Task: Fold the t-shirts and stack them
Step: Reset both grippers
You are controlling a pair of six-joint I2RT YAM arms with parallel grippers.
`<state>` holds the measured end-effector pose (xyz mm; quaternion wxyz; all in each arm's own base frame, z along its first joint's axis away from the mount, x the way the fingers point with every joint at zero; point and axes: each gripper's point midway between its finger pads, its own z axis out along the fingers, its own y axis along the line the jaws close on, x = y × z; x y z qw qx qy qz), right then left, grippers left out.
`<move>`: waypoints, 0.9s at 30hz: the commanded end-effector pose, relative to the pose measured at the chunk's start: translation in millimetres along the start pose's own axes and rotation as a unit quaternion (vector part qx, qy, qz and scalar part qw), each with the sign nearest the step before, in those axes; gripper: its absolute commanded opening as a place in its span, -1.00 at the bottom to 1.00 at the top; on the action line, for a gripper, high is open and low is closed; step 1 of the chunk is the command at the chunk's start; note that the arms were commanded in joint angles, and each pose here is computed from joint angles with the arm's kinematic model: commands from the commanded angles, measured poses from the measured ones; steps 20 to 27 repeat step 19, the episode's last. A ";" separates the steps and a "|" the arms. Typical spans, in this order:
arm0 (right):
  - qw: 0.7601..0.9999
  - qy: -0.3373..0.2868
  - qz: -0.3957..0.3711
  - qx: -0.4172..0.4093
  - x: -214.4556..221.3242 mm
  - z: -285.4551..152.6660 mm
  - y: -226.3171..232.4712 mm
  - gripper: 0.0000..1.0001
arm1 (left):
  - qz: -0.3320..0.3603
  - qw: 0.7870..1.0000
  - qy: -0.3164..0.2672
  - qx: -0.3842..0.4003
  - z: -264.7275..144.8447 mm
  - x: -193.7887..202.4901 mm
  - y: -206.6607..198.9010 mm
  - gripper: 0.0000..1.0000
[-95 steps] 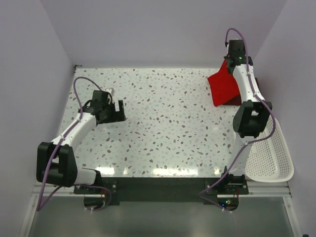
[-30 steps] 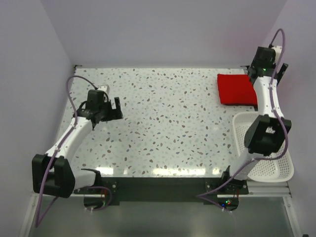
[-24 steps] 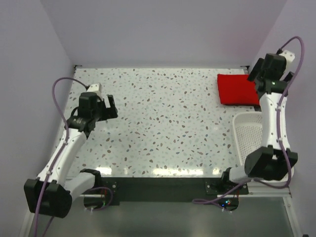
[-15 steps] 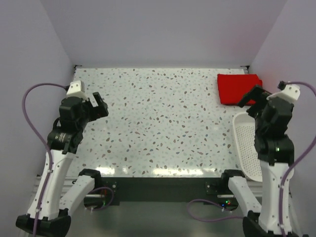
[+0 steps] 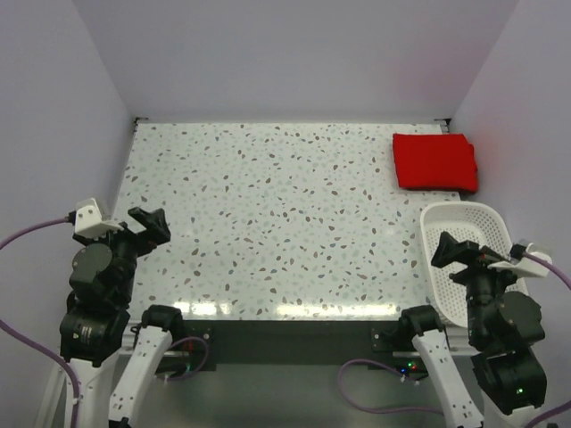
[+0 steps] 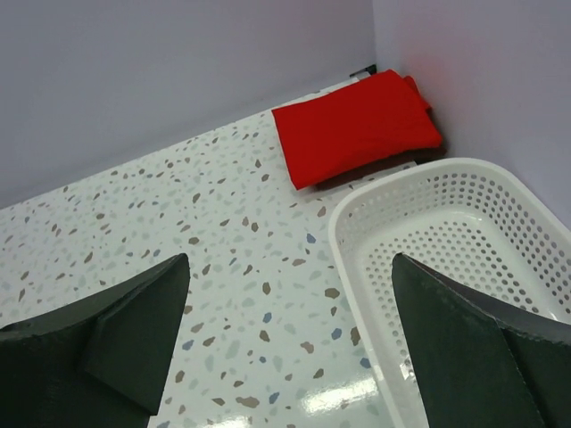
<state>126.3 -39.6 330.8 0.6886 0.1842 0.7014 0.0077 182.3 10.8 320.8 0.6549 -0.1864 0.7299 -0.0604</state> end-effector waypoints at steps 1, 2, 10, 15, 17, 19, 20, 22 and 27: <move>1.000 0.000 -0.025 -0.004 5.2 3.6 -0.9 0.97 | -0.015 1.000 0.001 -0.024 11.1 12.5 8.6 1.00; 1.000 0.000 -0.024 -0.010 5.3 4.7 1.4 0.97 | -0.018 1.000 0.003 -0.022 12.7 13.8 7.2 1.00; 0.999 0.004 -0.026 -0.027 15.5 13.2 9.1 0.97 | -0.015 0.999 -0.007 -0.041 22.4 16.5 13.6 1.00; 0.999 0.010 -0.034 -0.024 16.8 14.4 8.0 0.97 | -0.014 0.999 -0.002 -0.033 32.2 27.7 11.4 1.00; 0.999 0.011 -0.034 -0.021 17.1 14.7 7.0 0.97 | -0.015 0.999 0.000 -0.028 34.4 30.3 9.7 1.00; 0.999 0.014 -0.037 -0.021 19.2 16.3 7.6 0.97 | -0.012 1.000 0.006 -0.026 36.5 36.2 9.6 1.00; 0.999 0.014 -0.037 -0.021 19.2 16.3 7.6 0.97 | -0.012 1.000 0.006 -0.026 36.5 36.2 9.6 1.00; 0.999 0.014 -0.037 -0.021 19.2 16.3 7.6 0.97 | -0.012 1.000 0.006 -0.026 36.5 36.2 9.6 1.00; 0.999 0.014 -0.037 -0.021 19.2 16.3 7.6 0.97 | -0.012 1.000 0.006 -0.026 36.5 36.2 9.6 1.00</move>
